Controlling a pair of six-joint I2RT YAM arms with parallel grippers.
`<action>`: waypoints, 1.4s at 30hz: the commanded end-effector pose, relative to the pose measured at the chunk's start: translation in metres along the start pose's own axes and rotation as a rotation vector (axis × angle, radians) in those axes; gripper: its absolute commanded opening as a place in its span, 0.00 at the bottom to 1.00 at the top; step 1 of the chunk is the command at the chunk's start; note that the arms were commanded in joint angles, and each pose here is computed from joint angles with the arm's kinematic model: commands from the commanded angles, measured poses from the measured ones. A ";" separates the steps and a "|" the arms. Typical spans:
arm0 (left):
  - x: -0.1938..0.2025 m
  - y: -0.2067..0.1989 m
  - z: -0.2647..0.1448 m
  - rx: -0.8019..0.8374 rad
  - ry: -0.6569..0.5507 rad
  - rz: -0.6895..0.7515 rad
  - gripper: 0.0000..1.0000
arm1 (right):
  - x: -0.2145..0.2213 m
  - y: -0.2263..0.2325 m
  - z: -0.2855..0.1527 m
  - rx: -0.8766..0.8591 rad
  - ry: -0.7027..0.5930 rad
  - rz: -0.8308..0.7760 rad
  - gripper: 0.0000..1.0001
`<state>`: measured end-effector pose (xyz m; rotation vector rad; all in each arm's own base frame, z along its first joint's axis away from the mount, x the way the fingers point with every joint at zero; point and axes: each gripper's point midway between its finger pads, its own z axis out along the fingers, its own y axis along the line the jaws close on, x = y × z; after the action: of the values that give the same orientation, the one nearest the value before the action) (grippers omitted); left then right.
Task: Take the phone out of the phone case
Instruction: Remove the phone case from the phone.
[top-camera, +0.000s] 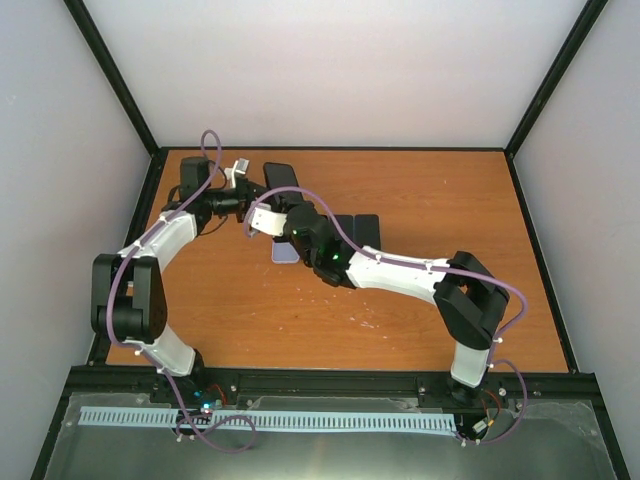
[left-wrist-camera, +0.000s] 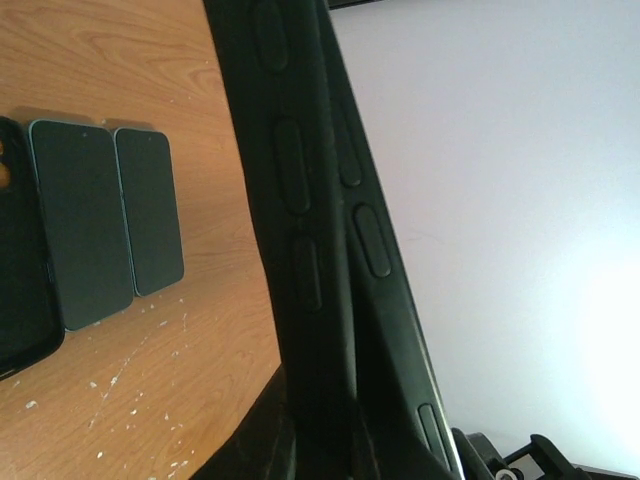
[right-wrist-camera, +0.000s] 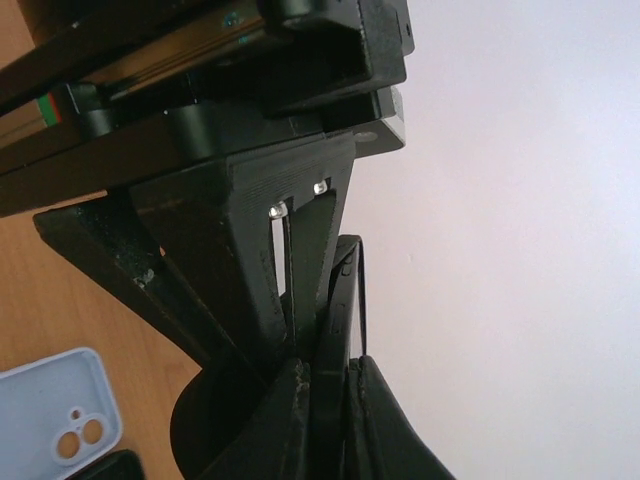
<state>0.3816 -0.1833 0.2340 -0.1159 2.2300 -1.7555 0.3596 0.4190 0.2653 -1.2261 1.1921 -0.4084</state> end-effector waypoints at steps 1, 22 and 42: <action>-0.011 0.008 -0.006 -0.026 -0.015 0.101 0.01 | -0.011 -0.079 -0.012 0.114 -0.001 0.198 0.03; -0.027 0.062 -0.022 -0.224 -0.127 0.073 0.01 | -0.029 -0.114 -0.024 0.060 -0.026 0.316 0.03; -0.022 0.076 -0.032 -0.295 -0.139 0.119 0.01 | -0.001 -0.164 -0.029 0.143 0.006 0.361 0.03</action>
<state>0.3849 -0.1592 0.1862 -0.1575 2.3403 -1.5254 0.3755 0.3985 0.2913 -1.2030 1.4301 -0.1934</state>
